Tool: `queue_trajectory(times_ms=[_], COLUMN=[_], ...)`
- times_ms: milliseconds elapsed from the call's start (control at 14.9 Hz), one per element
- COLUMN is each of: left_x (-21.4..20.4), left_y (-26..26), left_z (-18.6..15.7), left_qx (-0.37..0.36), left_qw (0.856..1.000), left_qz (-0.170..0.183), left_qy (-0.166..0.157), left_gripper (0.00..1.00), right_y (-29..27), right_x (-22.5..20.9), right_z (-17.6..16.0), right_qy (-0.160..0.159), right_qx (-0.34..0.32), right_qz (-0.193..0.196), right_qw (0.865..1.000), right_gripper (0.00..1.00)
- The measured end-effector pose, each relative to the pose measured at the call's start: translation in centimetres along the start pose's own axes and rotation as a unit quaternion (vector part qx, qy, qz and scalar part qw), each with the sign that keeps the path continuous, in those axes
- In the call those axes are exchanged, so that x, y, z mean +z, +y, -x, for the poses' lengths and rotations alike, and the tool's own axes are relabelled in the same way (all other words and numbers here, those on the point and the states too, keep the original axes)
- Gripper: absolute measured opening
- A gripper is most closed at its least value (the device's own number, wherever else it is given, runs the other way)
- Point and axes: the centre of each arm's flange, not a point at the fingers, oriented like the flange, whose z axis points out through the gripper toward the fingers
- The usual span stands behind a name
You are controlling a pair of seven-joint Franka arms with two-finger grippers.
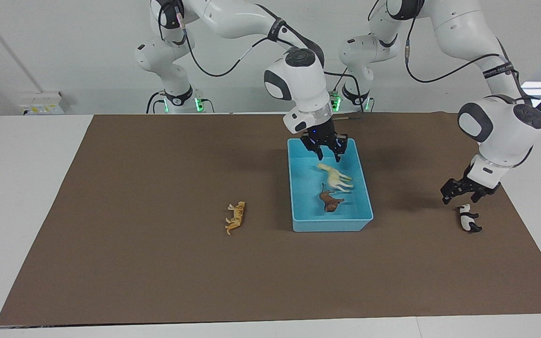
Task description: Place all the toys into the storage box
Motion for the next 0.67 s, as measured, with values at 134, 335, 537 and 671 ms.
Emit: queue_trajectory(times_ms=[134, 335, 537, 671], left_x=[0.9, 2.0, 3.5, 4.4], left_y=[-2.3, -3.1, -3.1, -3.1], left_z=[-0.5, -0.9, -0.8, -0.5], left_qx=[0.008, 0.022, 0.025, 0.025], left_qw=[1.000, 1.000, 0.999, 1.000], left_qz=[-0.005, -0.010, -0.012, -0.011], left_qy=[0.006, 0.015, 0.018, 0.016], left_gripper=[1.00, 1.00, 1.00, 1.00], right_y=[1.3, 5.6, 9.7, 10.8], right_x=[-2.3, -7.0, -8.6, -8.1], right_z=[-4.5, -13.8, -19.4, -20.6], right_qy=[0.010, 0.016, 0.016, 0.007], right_qx=[-0.029, -0.100, -0.149, -0.147], right_qz=[0.034, 0.048, 0.058, 0.058], right_qw=[0.999, 0.994, 0.987, 0.987], right_gripper=[1.00, 1.00, 1.00, 1.00])
